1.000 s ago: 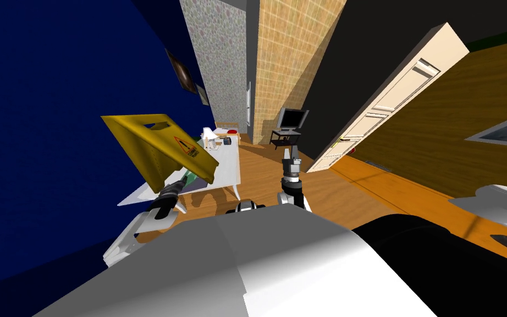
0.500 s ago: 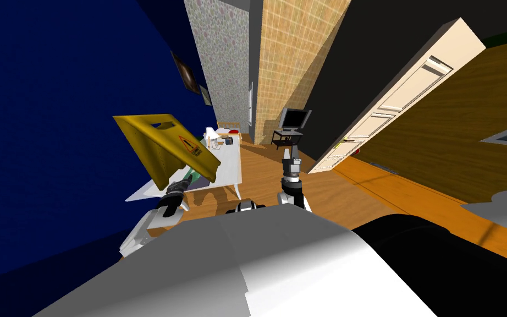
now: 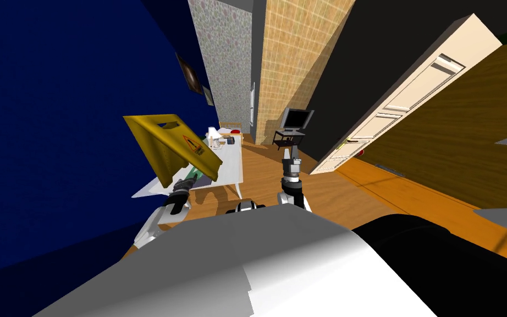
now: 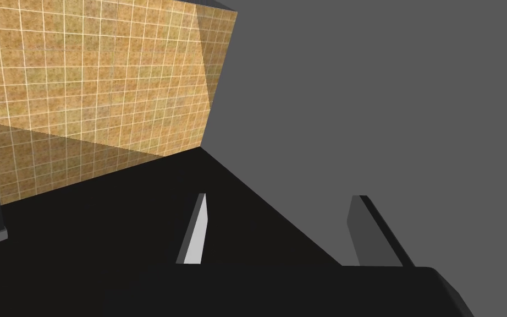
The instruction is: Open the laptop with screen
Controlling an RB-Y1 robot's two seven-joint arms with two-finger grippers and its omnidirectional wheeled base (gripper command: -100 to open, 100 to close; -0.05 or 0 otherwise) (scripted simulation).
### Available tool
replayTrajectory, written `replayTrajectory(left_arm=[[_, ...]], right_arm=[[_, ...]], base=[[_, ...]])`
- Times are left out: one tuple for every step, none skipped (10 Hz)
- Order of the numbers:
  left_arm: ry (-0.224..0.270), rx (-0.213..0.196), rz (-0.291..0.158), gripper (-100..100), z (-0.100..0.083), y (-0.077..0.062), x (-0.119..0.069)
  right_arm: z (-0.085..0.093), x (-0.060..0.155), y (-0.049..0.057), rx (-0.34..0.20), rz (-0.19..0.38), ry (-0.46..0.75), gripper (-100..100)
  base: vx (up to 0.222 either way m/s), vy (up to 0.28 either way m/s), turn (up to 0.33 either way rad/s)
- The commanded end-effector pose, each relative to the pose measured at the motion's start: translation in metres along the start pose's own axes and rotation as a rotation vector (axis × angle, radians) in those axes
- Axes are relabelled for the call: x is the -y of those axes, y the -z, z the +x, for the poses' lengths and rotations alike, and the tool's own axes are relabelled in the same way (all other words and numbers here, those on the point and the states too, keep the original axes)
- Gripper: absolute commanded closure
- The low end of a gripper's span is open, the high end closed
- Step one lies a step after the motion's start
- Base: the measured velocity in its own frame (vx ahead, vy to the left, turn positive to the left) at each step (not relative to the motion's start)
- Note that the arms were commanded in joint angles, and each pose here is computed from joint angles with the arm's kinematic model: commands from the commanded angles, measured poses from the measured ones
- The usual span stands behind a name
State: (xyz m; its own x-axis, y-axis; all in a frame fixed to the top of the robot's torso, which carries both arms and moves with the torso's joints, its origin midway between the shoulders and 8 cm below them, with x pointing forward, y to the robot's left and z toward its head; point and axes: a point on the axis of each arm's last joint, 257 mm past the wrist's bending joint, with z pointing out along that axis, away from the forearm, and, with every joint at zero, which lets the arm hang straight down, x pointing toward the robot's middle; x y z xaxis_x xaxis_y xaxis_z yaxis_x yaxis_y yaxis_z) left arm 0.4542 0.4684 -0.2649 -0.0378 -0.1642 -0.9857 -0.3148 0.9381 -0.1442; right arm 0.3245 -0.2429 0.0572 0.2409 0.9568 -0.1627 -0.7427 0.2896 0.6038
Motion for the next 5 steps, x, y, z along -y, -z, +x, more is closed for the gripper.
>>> replayTrajectory(left_arm=[[-0.028,0.012,0.040,-100,0.006,-0.003,0.021],[-0.041,0.016,0.061,-100,0.010,-0.005,0.032],[-0.047,0.018,0.071,-100,0.012,-0.006,0.037],[-0.058,0.021,0.093,-100,0.016,-0.007,0.048],[-0.068,0.024,0.112,-100,0.019,-0.008,0.058]], right_arm=[[0.000,0.000,0.000,0.000,0.000,0.000,0],[0.000,0.000,0.000,0.000,0.000,0.000,0],[0.000,0.000,0.000,0.000,0.000,0.000,0],[0.000,0.000,0.000,0.000,0.000,0.000,0],[0.000,0.000,0.000,0.000,0.000,0.000,0]], base=[[-0.011,0.010,0.045],[-0.015,0.015,0.065],[-0.014,0.013,0.045],[-0.012,0.009,0.045],[-0.012,0.008,0.055]])
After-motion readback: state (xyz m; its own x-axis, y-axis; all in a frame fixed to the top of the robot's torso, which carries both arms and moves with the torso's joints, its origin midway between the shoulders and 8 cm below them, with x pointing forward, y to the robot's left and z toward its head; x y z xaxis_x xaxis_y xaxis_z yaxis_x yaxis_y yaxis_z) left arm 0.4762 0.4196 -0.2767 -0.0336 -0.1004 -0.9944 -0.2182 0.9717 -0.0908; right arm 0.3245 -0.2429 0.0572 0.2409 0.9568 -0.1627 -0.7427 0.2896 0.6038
